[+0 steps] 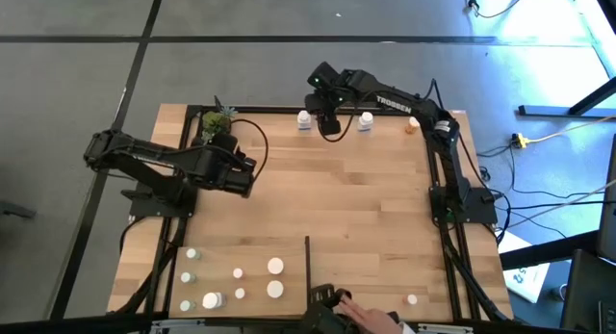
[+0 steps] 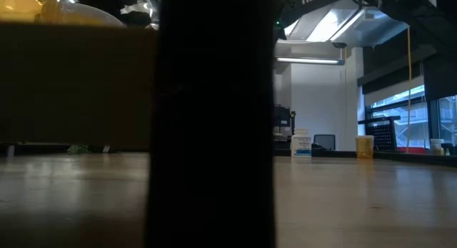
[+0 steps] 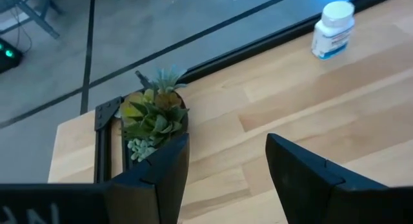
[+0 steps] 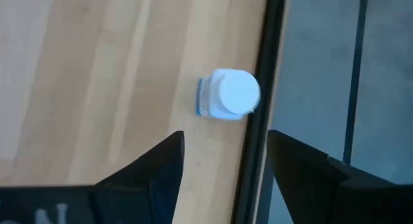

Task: Pick and place medicine bottles onto shelf by color
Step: Put the left white pill bottle on the shelf aligned with the other white pill bottle

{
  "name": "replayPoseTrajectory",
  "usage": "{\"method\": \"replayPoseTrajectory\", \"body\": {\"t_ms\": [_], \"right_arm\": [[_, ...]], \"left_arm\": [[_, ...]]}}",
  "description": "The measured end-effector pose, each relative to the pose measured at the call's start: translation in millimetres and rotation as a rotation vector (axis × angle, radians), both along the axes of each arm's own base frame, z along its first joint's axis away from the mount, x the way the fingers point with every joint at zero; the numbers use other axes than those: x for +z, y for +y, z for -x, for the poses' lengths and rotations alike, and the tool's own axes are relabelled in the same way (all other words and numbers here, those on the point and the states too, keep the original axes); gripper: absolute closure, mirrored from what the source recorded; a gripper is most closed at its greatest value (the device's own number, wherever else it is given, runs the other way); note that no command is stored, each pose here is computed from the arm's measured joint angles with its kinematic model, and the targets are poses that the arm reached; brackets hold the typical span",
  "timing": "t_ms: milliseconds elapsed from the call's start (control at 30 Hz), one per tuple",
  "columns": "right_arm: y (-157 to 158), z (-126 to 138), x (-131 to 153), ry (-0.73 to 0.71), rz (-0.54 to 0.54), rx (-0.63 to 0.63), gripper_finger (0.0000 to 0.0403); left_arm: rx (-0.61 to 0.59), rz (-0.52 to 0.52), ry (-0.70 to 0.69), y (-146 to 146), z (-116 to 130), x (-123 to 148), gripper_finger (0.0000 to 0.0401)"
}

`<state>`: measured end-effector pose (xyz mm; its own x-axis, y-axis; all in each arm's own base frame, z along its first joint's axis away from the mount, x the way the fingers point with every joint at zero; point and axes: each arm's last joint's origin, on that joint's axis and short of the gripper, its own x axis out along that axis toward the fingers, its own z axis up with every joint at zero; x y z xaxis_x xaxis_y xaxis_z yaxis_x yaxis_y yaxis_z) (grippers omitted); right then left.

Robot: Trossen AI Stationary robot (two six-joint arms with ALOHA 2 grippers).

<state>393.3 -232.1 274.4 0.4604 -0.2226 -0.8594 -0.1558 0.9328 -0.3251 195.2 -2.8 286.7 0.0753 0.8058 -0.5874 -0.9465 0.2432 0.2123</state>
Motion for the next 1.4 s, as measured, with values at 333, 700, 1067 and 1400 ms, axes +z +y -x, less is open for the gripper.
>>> {"method": "replayPoseTrajectory", "body": {"t_ms": [333, 700, 1067, 1400], "right_arm": [[-39, 35, 6, -0.17, -0.313, 0.039, 0.0181], [-64, 44, -6, -0.262, -0.294, 0.021, 0.0182], [-70, 39, -27, -0.303, -0.201, 0.011, 0.0182], [-68, 39, -52, -0.342, -0.235, 0.03, 0.0182]], "left_arm": [[0.037, 0.098, 0.067, 16, -1, -2, 0.0203], [0.01, 0.097, 0.078, 33, -9, -2, 0.0203], [-0.12, 0.101, 0.069, 34, -22, -1, 0.0203], [-0.14, 0.144, 0.069, 33, -23, -2, 0.0203]]}}
